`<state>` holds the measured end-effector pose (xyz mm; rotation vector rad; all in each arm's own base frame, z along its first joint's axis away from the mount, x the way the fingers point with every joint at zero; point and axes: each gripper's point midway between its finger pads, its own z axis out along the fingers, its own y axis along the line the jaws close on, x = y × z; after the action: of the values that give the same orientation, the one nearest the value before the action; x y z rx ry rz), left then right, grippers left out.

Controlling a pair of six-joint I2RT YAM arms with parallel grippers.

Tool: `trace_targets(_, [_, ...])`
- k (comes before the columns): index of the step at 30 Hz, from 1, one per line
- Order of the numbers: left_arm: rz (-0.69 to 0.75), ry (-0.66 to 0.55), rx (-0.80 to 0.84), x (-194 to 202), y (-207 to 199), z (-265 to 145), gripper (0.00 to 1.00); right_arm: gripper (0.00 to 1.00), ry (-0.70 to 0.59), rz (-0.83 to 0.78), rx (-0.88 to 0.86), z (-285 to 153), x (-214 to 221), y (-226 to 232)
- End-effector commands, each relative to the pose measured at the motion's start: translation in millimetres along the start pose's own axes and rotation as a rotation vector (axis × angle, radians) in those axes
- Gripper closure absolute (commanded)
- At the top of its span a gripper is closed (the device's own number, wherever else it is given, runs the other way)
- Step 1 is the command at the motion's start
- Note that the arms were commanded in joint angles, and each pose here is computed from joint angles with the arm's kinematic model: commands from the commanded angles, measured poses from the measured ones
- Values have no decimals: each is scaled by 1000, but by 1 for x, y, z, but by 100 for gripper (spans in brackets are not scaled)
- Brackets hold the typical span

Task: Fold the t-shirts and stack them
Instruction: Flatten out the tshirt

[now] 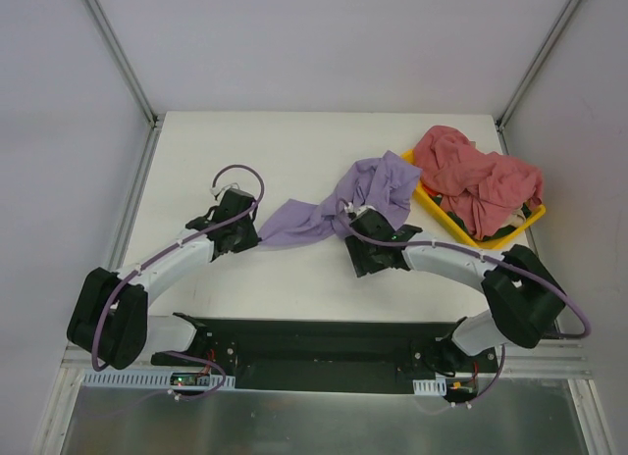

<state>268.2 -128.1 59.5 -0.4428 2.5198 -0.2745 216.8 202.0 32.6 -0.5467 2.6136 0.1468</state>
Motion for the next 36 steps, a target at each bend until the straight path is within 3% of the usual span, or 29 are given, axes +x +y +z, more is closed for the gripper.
trace_targets(1, [-23, -55, -23, -7, 5, -4, 100, 44, 61, 24, 32, 4, 7, 0])
trace_targets(3, [-30, -63, -27, -8, 5, -5, 100, 48, 77, 27, 55, 7, 9, -3])
trace_targets(9, [-51, -82, -24, -11, 6, -8, 100, 78, 120, 44, 173, 14, 14, -19])
trace_targets(14, [-44, -127, -16, -20, 6, -16, 100, 99, 57, 75, 225, 4, 2, -28])
trace_targets(20, [-49, -225, 13, -45, 0, -41, 100, 99, -193, 155, 217, -59, -45, -43])
trace_targets(25, [-84, -346, -44, -84, 4, -79, 100, 99, -366, 284, 215, -121, -85, -85])
trace_targets(30, [-127, -515, -96, -136, 9, -134, 100, 99, -527, 332, 257, -193, -123, -126])
trace_targets(36, [-204, -773, -105, -203, 17, -231, 100, 99, -695, 410, 337, -285, -154, -159])
